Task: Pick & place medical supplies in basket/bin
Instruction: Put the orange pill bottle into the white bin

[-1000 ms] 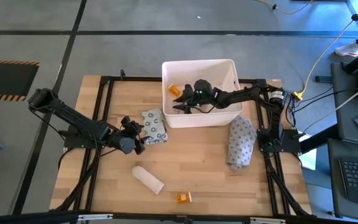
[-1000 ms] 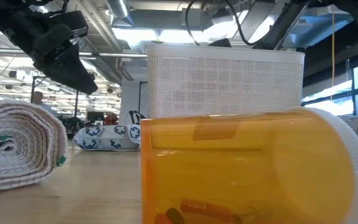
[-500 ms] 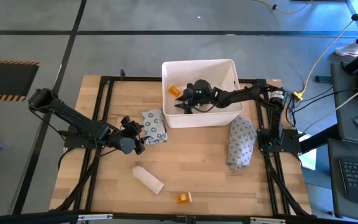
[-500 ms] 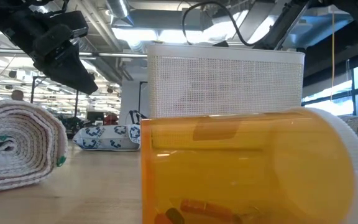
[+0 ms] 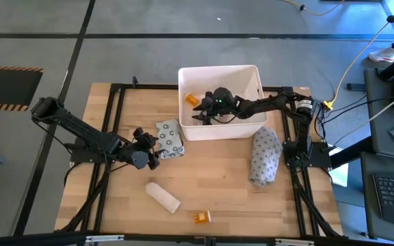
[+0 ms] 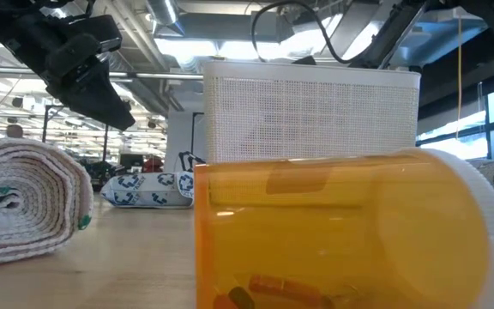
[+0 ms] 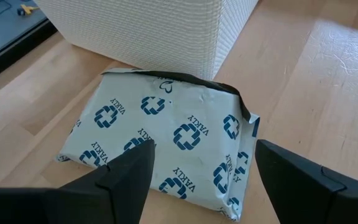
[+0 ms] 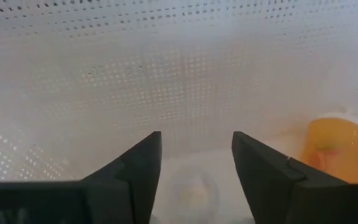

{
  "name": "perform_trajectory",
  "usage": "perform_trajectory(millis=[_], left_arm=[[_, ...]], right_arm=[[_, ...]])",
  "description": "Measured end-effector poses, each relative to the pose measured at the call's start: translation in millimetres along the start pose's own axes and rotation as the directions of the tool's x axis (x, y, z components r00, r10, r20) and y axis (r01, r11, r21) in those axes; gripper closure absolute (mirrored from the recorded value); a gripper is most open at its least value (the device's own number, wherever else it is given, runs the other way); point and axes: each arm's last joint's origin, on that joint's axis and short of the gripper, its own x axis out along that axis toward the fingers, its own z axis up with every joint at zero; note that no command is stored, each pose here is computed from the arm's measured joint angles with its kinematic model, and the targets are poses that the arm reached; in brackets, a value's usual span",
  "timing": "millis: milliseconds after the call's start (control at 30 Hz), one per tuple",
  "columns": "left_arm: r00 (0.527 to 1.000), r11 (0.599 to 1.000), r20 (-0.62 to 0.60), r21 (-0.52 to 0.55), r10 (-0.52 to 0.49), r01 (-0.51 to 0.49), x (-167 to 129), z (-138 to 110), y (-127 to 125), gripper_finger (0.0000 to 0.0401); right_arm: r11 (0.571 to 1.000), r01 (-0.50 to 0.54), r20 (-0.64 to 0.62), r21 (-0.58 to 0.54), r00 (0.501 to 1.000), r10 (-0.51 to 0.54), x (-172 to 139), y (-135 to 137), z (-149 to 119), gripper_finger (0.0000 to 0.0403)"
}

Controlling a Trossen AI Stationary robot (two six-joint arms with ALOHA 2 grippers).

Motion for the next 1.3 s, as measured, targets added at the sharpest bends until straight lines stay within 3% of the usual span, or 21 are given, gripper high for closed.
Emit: perform_trajectory(millis=[267,567,700,933,1067,1200,1300], left_arm=[[1.000,1.000,-0.001,0.000,-0.001,0.001,0,0,0,0.0131],[1.000,1.000,-0.002,0.000,-0.002,0.002,0,0,0,0.0131],[1.000,1.000,-0.002,0.000,-0.001,0.001,0,0,0,0.0130],[1.000,1.000,0.000,0.000,0.002,-0.002,0,0,0,0.0130],[1.000,1.000,0.002,0.001,0.004,-0.004,0,0,0,0.0130],[1.000,1.000,0.003,0.000,0.004,-0.004,0,0,0,0.0131],[1.000,1.000,0.003,0.000,0.004,-0.004,0,0,0,0.0130]], right_arm=[[1.000,0.013,0.115,-0.023,0.993,-0.010,-4,0,17,0.0168],[0.997,0.002,0.348,-0.071,0.937,0.023,-71,20,99,0.0169],[0.978,-0.082,0.352,-0.189,0.924,0.146,-105,55,124,0.0169],[0.880,-0.165,0.157,-0.446,0.953,0.258,-135,150,127,0.0169],[0.867,-0.282,0.029,-0.410,0.946,0.321,-138,196,112,0.0169],[0.881,-0.412,-0.054,-0.234,0.910,0.411,-136,234,97,0.0169],[0.844,-0.489,-0.099,-0.222,0.872,0.479,-134,263,85,0.0169]])
